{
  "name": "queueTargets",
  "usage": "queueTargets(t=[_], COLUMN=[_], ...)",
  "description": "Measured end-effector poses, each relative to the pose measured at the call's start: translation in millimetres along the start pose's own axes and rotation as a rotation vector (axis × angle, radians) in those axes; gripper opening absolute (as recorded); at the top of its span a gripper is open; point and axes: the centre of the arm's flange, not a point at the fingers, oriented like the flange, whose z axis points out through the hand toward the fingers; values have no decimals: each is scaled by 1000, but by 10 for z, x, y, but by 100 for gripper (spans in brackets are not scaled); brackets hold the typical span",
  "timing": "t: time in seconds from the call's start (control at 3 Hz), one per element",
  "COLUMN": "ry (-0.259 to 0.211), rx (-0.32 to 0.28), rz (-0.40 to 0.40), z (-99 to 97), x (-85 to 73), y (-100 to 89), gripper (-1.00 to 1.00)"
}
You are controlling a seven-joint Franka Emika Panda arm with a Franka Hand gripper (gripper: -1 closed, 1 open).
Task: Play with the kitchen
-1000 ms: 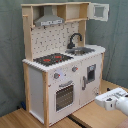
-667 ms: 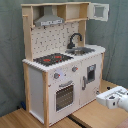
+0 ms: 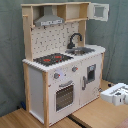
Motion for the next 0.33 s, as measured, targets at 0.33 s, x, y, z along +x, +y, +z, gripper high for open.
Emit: queueTargets(t=[0.33], ry=[13], rx=[59], rz=[58], z=[147], x=[-64], y=[27], gripper=[100])
